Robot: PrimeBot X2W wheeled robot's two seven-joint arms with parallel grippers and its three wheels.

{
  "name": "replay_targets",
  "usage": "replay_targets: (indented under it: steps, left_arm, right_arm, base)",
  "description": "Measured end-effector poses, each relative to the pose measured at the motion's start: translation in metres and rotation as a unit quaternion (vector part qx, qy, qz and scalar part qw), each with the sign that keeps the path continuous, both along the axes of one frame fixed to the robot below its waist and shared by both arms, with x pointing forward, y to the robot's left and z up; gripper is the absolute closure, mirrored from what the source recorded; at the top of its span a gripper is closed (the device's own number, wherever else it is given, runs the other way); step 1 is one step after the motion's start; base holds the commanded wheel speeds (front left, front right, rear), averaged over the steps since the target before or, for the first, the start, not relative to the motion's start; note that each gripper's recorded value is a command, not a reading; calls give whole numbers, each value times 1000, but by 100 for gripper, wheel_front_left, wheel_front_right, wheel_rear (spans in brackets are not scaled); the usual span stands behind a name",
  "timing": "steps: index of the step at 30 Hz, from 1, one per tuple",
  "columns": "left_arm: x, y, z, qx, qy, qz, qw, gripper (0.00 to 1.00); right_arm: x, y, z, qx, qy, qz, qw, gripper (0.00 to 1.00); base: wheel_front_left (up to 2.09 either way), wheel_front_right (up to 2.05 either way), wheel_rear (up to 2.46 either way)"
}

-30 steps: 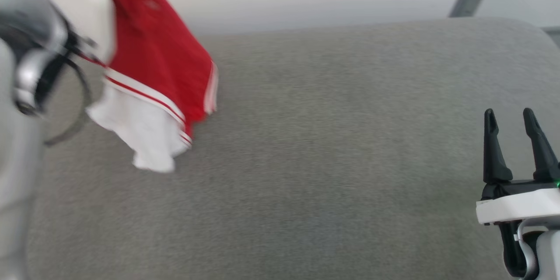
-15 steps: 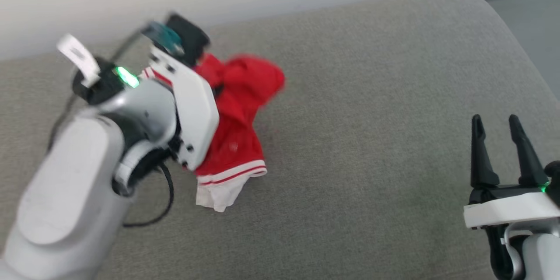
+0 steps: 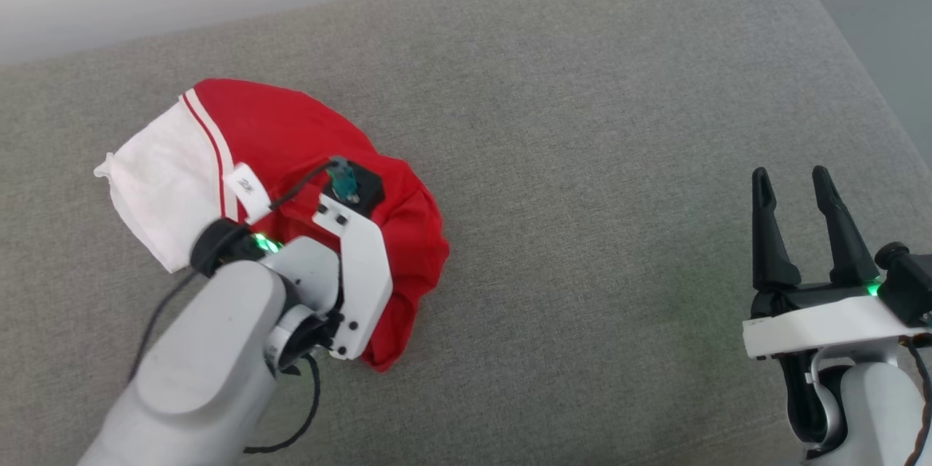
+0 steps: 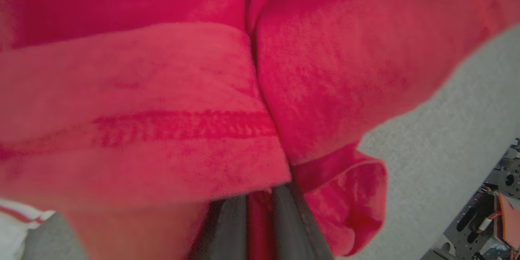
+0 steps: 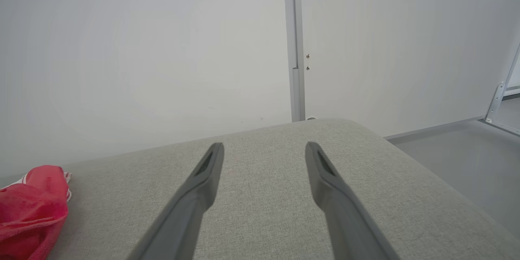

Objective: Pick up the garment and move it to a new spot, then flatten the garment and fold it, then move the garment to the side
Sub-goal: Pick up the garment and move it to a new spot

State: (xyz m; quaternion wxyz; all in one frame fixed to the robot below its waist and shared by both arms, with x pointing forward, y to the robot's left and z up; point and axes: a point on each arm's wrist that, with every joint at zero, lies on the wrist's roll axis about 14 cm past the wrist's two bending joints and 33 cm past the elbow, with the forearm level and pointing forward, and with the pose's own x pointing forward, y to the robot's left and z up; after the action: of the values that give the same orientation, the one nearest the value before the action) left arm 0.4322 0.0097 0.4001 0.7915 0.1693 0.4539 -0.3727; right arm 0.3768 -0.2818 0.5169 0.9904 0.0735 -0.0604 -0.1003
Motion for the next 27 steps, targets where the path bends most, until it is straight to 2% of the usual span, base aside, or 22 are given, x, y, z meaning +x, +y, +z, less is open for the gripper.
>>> replay_targets:
  steps: [7,8,9,10,14,19,27]
  left_arm:
    - [-7,-9,-22,3,32,-1,999,100]
    - [-7,-9,-22,0,35,2,999,89]
    - [-7,-9,-21,-4,35,5,999,53]
    - [-7,-9,-20,-9,34,10,999,0]
    - [-5,-12,-7,-42,21,26,999,0]
    - [15,2,26,-100,-47,67,992,0]
    - [25,38,74,-181,-161,131,961,0]
  right_arm:
    - [4,1,-2,2,1,2,1000,0]
    - [5,2,-1,2,0,3,1000,0]
    - [6,3,0,2,-1,4,1000,0]
    - [6,3,1,2,-3,5,1000,0]
    - [6,8,4,3,-8,13,1000,0]
    - [5,13,8,1,-14,25,1000,0]
    - [1,26,8,-2,-13,49,999,0]
  base:
    - [0,0,0]
    - [0,0,0]
    - [0,0,0]
    - [0,0,0]
    - [0,0,0]
    - [0,0,0]
    - [0,0,0]
